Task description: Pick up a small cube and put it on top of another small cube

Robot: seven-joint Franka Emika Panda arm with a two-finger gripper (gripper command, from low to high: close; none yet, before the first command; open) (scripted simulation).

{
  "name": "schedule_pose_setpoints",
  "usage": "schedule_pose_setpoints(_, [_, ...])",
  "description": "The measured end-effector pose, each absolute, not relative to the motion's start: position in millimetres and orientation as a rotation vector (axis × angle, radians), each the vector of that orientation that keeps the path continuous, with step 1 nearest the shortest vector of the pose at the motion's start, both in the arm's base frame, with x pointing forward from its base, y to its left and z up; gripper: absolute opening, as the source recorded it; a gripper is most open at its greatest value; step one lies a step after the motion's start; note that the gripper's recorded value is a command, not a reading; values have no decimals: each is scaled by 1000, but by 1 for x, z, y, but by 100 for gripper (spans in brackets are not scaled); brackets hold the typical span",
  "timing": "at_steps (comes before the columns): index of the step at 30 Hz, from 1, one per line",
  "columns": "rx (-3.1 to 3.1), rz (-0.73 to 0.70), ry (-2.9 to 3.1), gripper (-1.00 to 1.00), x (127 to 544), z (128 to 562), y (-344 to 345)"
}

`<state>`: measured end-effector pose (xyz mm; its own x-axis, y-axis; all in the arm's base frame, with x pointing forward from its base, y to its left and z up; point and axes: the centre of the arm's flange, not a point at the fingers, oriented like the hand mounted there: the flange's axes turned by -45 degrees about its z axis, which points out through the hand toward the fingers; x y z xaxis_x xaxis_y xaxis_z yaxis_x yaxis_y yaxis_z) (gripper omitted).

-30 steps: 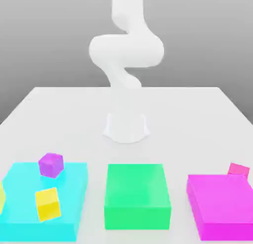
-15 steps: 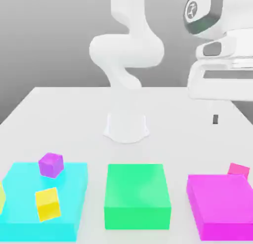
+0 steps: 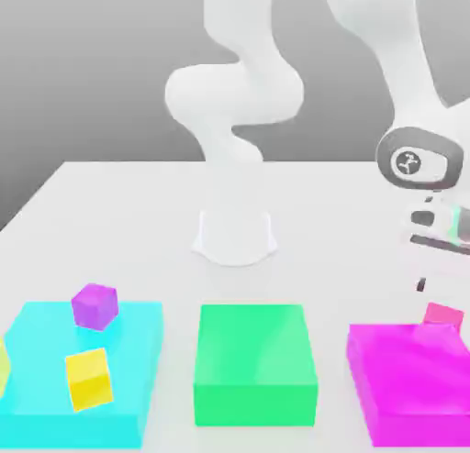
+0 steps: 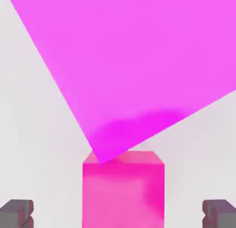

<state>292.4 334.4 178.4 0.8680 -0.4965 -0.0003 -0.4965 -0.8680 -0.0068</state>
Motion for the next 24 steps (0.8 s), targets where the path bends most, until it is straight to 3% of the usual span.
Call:
schedule_pose_setpoints(3, [-3031, 1, 807, 0, 291, 149, 335])
schedule_pose_setpoints(4, [-3033, 1, 806, -100, 290, 140, 334])
schedule_pose_setpoints(11, [-3032, 1, 805, -100, 290, 137, 334])
schedule_pose_setpoints(18, [-3032, -4, 814, -100, 293, 196, 331])
schedule_pose_setpoints(24, [-2954, -55, 1217, -100, 376, 221, 205])
